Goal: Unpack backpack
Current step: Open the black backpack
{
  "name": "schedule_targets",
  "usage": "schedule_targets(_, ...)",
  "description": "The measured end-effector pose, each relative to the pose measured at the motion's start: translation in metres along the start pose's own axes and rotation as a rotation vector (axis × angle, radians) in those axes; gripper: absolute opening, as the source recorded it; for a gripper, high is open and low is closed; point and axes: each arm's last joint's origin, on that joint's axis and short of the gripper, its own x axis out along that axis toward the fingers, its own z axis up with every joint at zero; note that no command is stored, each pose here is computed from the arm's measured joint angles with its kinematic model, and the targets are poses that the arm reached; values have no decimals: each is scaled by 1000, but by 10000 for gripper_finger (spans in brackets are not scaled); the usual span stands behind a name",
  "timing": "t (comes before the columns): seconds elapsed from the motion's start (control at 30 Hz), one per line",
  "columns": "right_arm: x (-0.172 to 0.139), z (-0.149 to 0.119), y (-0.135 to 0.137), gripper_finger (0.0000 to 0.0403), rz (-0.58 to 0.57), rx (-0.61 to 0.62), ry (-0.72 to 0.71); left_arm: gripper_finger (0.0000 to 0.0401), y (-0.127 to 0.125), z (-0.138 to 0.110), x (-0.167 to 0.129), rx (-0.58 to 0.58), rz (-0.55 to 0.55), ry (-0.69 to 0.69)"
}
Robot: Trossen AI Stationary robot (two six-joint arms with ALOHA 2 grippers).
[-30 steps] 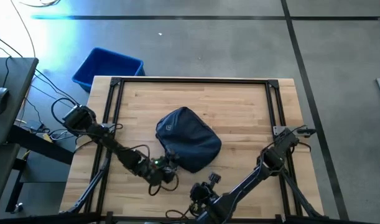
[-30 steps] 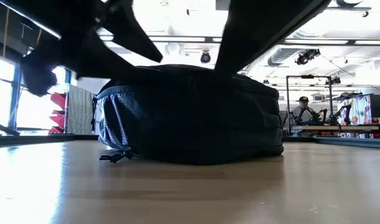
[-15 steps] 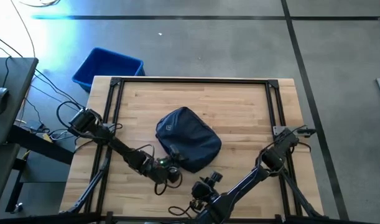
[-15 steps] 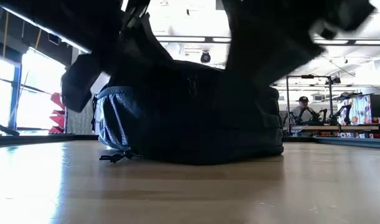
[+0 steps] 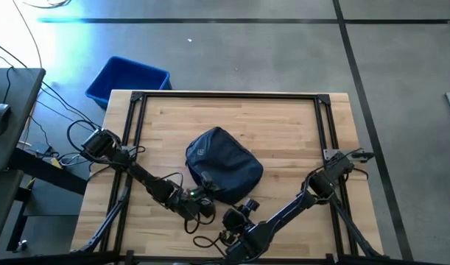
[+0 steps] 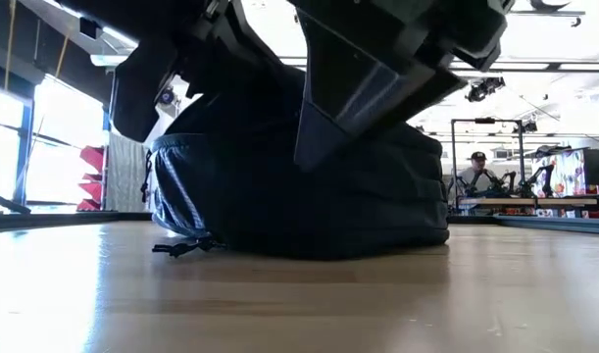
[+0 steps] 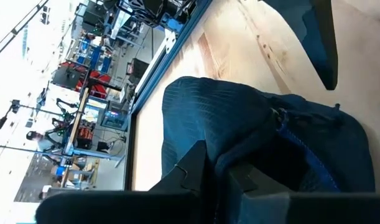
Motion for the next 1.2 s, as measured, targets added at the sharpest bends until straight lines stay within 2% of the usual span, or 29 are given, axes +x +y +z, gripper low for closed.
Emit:
schedule_targets(0.2,-11,21,-7,154,39,154,-63,0,0,0,0,18,0,2)
schedule_targets(0.43,10,33,-15,152,-11,241,-51,0,-2,0,-2,57,-6,2)
schedule_targets(0.53,20,33,-19,138,-47,258,-66,0,-4,0,-3,73,-12,7)
schedule_targets(0.63,28,31,-22,104,-66,260,-59,0,-5,-1,-4,83,-20,8)
schedule_targets(0.8,34,28,-25,14,-95,231,-51,0,-7,-1,-6,100,-29,12)
schedule_targets(1.0,20,21,-29,3,-115,156,3,0,-11,2,-13,122,-21,4)
schedule_targets(1.2,-12,14,-36,1,-105,100,19,0,-13,8,-20,112,-1,-23)
